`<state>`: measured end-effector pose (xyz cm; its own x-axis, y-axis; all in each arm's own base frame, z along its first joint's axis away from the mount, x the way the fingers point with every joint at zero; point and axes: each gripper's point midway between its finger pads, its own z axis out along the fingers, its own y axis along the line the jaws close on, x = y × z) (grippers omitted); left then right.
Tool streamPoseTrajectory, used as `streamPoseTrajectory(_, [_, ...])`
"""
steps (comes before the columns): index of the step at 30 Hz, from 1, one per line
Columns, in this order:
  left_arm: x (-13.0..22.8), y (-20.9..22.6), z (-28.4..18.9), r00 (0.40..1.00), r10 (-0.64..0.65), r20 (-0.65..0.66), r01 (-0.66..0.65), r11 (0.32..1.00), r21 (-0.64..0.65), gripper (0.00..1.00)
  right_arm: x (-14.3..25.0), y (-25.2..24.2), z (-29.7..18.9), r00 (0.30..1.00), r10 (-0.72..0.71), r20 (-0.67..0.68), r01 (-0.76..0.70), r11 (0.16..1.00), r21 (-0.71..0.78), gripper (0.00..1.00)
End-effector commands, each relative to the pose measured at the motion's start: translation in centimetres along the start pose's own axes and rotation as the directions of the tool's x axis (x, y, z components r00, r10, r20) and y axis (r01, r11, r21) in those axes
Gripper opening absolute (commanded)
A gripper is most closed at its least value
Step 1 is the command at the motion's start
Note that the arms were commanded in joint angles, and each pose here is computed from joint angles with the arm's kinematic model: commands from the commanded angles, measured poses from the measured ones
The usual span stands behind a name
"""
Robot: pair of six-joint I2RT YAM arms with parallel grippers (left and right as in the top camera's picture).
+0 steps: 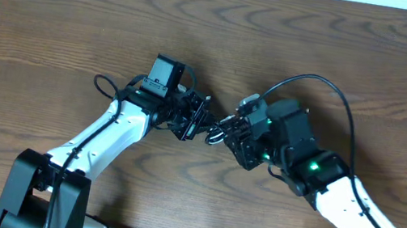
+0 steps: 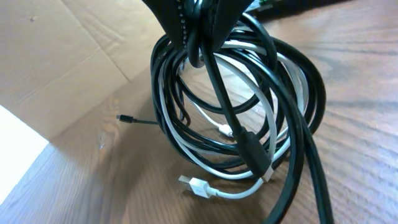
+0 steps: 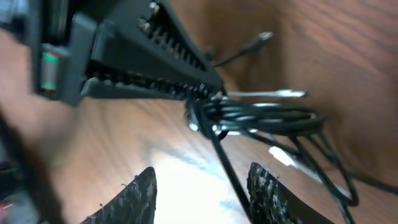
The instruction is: Untangle cables
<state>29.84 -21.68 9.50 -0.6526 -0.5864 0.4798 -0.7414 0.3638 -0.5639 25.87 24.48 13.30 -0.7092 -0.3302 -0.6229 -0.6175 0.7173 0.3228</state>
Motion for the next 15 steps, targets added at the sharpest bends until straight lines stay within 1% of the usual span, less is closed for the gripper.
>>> streamPoseTrajectory(1, [0.8,-0.7,-0.2,0.998,-0.054,-0.045,0.054,0.998,0.013,0.07,-1.4,-0.9,0.7,0.997,-0.055,0.048,0.049,0.992,0.113,0.45])
streamPoseTrajectory(4, [1.4,-0.8,-0.2,0.995,-0.05,-0.083,0.052,0.998,0.019,0.07,-1.8,-1.5,1.0,0.994,-0.089,0.057,0.079,0.984,0.157,0.46])
streamPoseTrajectory(6, [1.5,-0.8,-0.2,0.995,-0.049,-0.085,0.051,0.999,0.019,0.08,-1.6,-1.7,1.2,0.994,-0.101,0.047,0.092,0.982,0.164,0.45])
streamPoseTrajectory(9, [1.2,-0.8,-0.2,0.997,-0.039,-0.068,0.041,0.999,0.019,0.07,-1.1,-1.8,1.1,0.995,-0.095,0.027,0.089,0.982,0.165,0.38])
streamPoseTrajectory(11, [0.6,-1.0,-0.2,0.999,0.018,-0.035,-0.017,0.999,0.029,0.07,-1.3,-1.4,0.8,0.995,-0.093,0.037,0.087,0.986,0.139,0.37])
streamPoseTrajectory(12, [0.2,-1.1,-0.2,0.999,0.045,-0.008,-0.045,0.999,0.029,0.08,-1.6,-1.0,0.4,0.995,-0.091,0.049,0.085,0.989,0.118,0.4])
streamPoseTrajectory(14, [-0.2,-1.0,-0.2,0.998,0.059,0.016,-0.059,0.998,0.024,0.07,-2.3,-0.1,-0.6,0.993,-0.087,0.082,0.083,0.995,0.057,0.52])
streamPoseTrajectory(15, [-0.2,-1.0,-0.2,0.998,0.058,0.016,-0.059,0.998,0.024,0.07,-2.5,0.2,-1.0,0.992,-0.091,0.091,0.088,0.996,0.035,0.56])
